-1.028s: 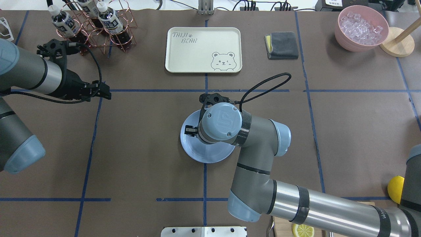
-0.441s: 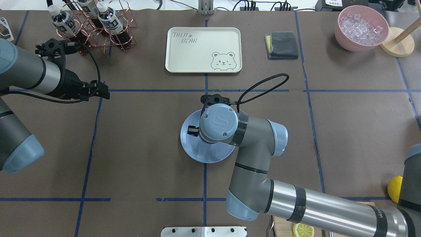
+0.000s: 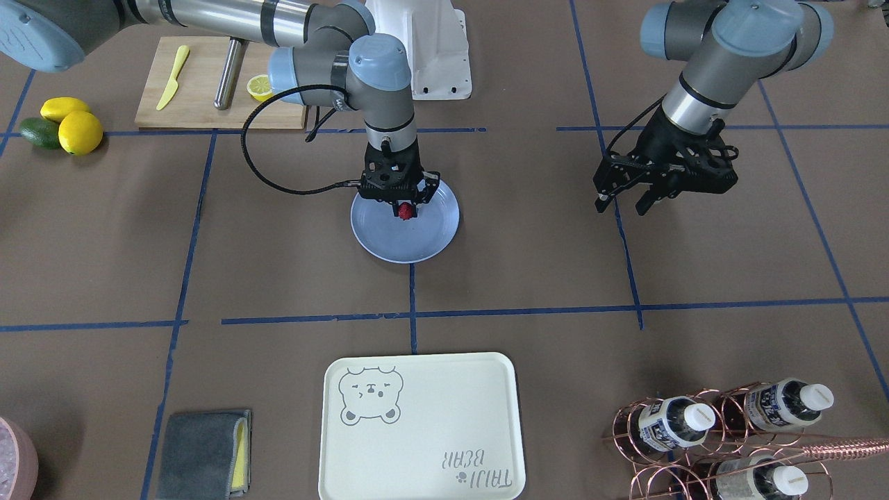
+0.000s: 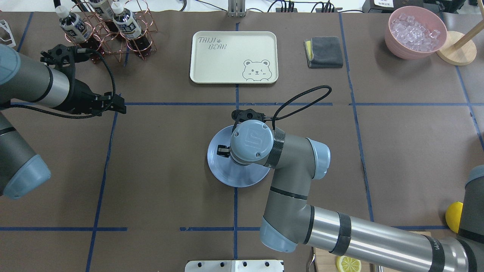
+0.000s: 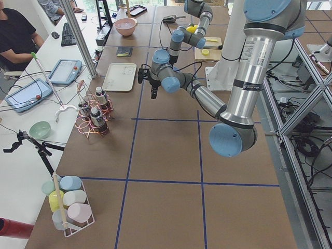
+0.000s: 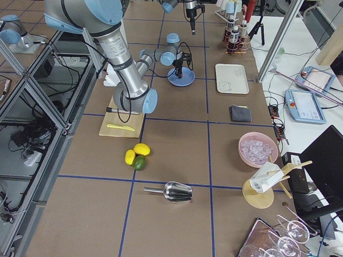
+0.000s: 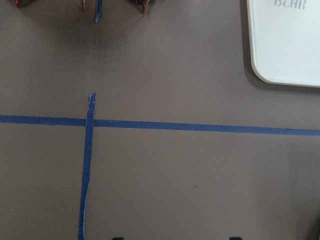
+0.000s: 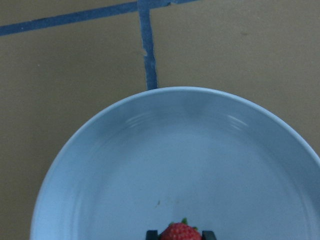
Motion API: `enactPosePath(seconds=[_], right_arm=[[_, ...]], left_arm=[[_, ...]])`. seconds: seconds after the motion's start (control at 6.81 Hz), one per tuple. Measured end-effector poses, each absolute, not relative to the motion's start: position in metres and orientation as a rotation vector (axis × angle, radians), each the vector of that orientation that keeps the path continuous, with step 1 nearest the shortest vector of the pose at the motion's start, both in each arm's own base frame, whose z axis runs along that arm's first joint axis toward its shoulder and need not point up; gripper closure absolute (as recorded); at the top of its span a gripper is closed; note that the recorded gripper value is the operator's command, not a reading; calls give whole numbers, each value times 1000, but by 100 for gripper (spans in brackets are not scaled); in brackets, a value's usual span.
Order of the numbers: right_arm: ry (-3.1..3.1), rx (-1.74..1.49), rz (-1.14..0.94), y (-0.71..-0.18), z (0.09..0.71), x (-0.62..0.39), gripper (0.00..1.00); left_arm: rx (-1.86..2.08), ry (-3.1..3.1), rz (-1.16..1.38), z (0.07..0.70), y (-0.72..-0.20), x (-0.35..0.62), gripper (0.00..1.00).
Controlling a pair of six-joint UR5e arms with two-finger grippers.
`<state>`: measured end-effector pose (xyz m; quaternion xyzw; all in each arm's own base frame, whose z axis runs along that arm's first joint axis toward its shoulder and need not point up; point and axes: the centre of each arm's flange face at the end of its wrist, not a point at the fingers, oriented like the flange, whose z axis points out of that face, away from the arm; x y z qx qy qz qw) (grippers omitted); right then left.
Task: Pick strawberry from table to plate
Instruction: 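Lower the strawberry onto the plate and open the right gripper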
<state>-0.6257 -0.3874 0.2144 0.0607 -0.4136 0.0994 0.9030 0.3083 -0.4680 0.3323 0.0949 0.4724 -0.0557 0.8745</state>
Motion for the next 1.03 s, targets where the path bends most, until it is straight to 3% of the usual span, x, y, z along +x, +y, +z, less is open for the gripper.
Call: enactPosePath(seconds=[0.15, 0.29, 0.88, 1.03], right_arm=[[-851, 124, 204, -388, 217, -627, 40], [-848, 123, 203, -387, 218, -628, 3], [-873, 115, 198, -391, 208, -614, 0], [-892, 91, 201, -402, 205, -583, 0]], left_arm=[[198, 986, -116, 333, -468, 308, 23], [196, 985, -116, 333, -468, 309, 23], [195, 982, -115, 335, -468, 310, 21], [202, 974, -97, 340, -467, 307, 3]])
